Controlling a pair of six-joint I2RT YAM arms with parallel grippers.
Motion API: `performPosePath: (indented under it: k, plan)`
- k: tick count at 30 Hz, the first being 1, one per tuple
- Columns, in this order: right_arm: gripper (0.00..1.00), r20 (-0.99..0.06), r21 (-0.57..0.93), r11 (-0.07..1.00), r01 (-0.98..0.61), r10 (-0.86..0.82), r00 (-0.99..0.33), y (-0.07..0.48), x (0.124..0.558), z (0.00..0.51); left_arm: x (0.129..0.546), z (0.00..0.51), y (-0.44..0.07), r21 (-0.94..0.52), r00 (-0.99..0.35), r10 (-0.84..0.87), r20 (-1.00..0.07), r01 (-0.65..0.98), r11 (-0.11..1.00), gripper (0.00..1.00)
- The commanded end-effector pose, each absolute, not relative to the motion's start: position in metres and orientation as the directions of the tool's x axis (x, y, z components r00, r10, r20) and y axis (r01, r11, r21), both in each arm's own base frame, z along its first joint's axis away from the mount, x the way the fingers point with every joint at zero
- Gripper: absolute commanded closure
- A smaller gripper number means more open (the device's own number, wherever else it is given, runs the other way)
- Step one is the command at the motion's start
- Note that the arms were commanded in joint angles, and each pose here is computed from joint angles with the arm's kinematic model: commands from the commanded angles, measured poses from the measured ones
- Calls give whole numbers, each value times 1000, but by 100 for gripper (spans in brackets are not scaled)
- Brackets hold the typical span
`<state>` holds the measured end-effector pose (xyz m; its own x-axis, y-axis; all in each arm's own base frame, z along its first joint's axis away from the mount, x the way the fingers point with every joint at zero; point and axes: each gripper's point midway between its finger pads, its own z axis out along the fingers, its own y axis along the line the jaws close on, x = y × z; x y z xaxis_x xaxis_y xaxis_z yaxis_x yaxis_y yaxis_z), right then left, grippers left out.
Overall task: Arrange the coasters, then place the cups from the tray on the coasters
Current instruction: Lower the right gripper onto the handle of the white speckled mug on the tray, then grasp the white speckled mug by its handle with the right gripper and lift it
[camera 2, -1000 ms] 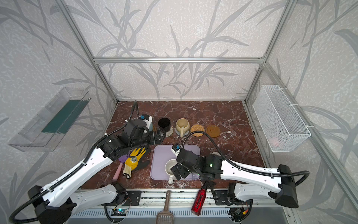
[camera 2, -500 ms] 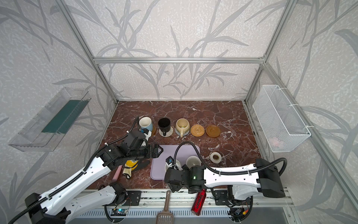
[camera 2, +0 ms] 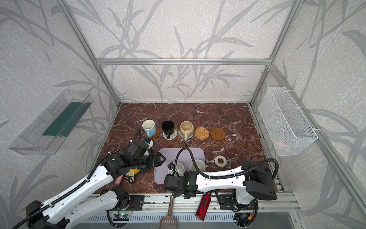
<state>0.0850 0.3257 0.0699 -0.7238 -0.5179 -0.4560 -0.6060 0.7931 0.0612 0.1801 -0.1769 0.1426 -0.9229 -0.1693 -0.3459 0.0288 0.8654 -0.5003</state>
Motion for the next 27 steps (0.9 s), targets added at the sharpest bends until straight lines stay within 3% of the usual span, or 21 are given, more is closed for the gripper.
performPosePath:
  k: [1, 27]
  plan:
    - [25, -499, 70, 801, -594, -488, -716, 338, 91, 80, 180, 144, -177, -530, -917, -206, -342, 7, 848, 6]
    - [67, -501, 75, 805, -588, -480, -720, 338, 94, 75, 175, 134, -177, -552, -920, -220, -325, -5, 834, 8]
